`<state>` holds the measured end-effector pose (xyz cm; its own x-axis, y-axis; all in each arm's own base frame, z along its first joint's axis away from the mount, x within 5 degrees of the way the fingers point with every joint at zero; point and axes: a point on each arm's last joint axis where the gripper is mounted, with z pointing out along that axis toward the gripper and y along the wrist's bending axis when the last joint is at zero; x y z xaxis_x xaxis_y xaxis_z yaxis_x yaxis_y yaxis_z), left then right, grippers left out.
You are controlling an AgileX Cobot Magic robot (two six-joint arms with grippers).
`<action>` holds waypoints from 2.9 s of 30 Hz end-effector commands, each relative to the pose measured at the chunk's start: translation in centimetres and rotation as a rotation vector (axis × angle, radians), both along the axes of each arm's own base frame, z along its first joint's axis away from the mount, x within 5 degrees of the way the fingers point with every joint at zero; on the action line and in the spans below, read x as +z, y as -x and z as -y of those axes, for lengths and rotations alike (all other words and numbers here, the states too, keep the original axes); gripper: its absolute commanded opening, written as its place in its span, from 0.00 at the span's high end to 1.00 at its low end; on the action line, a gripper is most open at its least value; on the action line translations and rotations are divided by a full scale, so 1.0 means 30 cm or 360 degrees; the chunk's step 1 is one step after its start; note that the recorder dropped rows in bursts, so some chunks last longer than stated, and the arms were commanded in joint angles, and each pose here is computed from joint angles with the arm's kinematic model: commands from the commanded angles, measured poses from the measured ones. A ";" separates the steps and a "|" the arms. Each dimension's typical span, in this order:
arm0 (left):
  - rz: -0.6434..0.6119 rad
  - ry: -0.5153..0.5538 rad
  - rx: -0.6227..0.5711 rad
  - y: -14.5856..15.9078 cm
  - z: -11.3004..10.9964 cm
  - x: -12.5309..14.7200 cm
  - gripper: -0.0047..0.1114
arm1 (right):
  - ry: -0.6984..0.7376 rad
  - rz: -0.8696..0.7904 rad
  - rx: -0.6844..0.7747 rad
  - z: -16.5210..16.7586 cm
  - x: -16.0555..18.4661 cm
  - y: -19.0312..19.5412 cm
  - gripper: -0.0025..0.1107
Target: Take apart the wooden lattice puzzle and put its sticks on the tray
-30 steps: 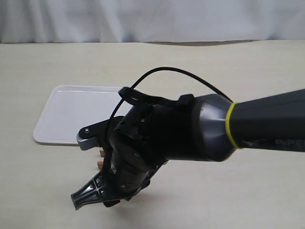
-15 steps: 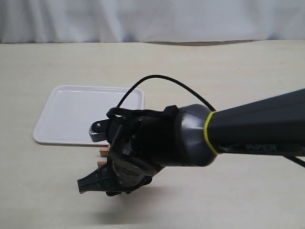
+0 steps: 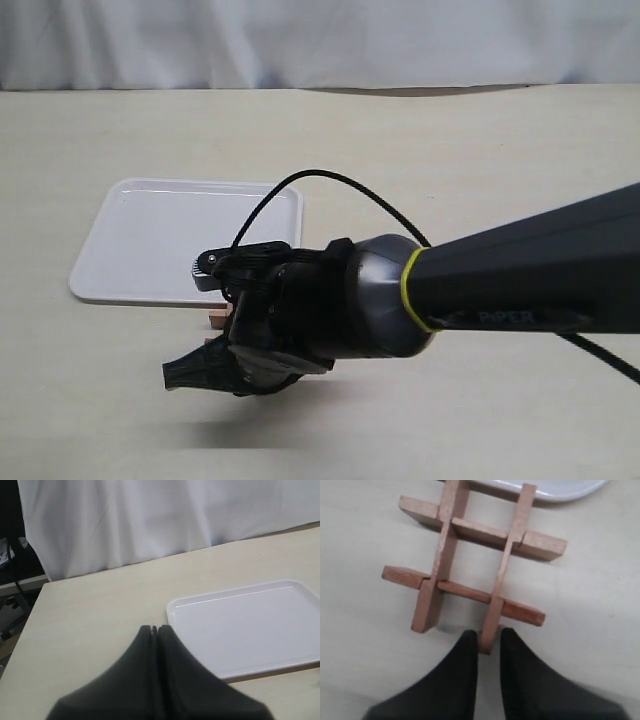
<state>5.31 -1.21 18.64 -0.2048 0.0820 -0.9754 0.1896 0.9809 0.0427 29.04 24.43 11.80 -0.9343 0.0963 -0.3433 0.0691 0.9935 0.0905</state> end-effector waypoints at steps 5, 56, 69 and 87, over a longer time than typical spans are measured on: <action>0.0014 -0.0003 0.0018 -0.001 -0.002 0.000 0.96 | 0.0014 0.0053 -0.0029 0.006 0.013 -0.010 0.94; 0.0014 -0.0003 0.0018 -0.001 -0.002 0.000 0.96 | 0.1577 0.0751 0.1075 0.034 0.064 -0.328 0.33; 0.0014 -0.0003 0.0018 -0.001 -0.002 0.000 0.96 | 0.0797 0.0054 0.0875 0.078 0.269 -0.198 0.38; 0.0014 -0.0003 0.0018 -0.001 -0.002 0.000 0.96 | 0.0026 -0.0134 0.0522 -0.105 0.191 0.026 0.38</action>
